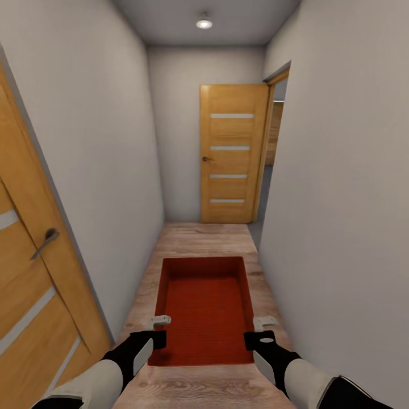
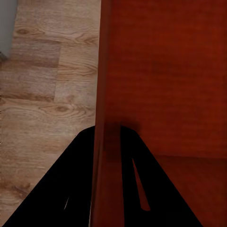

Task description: Move the two storage containers from the living room to the garage. In the garage, place one container on the floor and stack the other container on top of it (either order is fine).

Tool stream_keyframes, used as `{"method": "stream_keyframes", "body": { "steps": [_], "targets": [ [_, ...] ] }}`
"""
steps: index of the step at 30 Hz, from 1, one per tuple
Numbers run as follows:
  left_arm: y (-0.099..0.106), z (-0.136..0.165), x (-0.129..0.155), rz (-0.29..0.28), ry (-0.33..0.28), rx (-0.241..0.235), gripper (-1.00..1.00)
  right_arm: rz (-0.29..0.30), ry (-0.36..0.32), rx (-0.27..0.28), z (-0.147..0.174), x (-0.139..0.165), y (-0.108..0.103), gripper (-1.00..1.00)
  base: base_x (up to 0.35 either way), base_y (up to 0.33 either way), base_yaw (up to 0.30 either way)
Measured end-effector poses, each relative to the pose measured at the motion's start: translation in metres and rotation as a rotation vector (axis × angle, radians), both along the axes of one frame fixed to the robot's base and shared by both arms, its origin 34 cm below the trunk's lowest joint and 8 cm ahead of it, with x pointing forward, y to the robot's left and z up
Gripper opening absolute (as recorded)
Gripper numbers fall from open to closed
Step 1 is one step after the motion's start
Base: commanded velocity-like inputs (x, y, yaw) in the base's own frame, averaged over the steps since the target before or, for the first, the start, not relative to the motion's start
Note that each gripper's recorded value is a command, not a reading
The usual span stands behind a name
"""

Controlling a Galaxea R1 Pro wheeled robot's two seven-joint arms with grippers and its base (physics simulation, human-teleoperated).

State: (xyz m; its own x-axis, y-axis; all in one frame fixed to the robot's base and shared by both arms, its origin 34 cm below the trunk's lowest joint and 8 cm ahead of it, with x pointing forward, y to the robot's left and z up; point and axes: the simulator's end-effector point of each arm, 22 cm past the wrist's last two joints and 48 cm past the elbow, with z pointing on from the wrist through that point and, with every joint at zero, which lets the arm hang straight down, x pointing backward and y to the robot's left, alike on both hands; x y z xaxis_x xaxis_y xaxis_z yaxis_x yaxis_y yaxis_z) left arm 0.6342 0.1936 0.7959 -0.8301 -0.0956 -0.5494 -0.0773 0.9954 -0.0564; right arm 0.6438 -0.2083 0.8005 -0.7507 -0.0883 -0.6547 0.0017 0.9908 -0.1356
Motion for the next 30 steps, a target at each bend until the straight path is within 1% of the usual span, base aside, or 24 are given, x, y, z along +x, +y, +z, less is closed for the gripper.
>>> {"method": "stream_keyframes", "body": {
  "steps": [21,30],
  "targets": [
    [0.0000,0.0000,0.0000,0.000,0.000,0.000,-1.00,0.000,0.000,0.000,0.0000,0.0000,0.0000,-1.00,0.322,0.128,-0.004],
    [-0.0001,-0.0001,-0.0001,0.000,0.000,0.000,-1.00,0.000,0.000,0.000,-0.0001,-0.0001,-0.0003,-1.00,0.322,0.145,-0.229]
  ]
}}
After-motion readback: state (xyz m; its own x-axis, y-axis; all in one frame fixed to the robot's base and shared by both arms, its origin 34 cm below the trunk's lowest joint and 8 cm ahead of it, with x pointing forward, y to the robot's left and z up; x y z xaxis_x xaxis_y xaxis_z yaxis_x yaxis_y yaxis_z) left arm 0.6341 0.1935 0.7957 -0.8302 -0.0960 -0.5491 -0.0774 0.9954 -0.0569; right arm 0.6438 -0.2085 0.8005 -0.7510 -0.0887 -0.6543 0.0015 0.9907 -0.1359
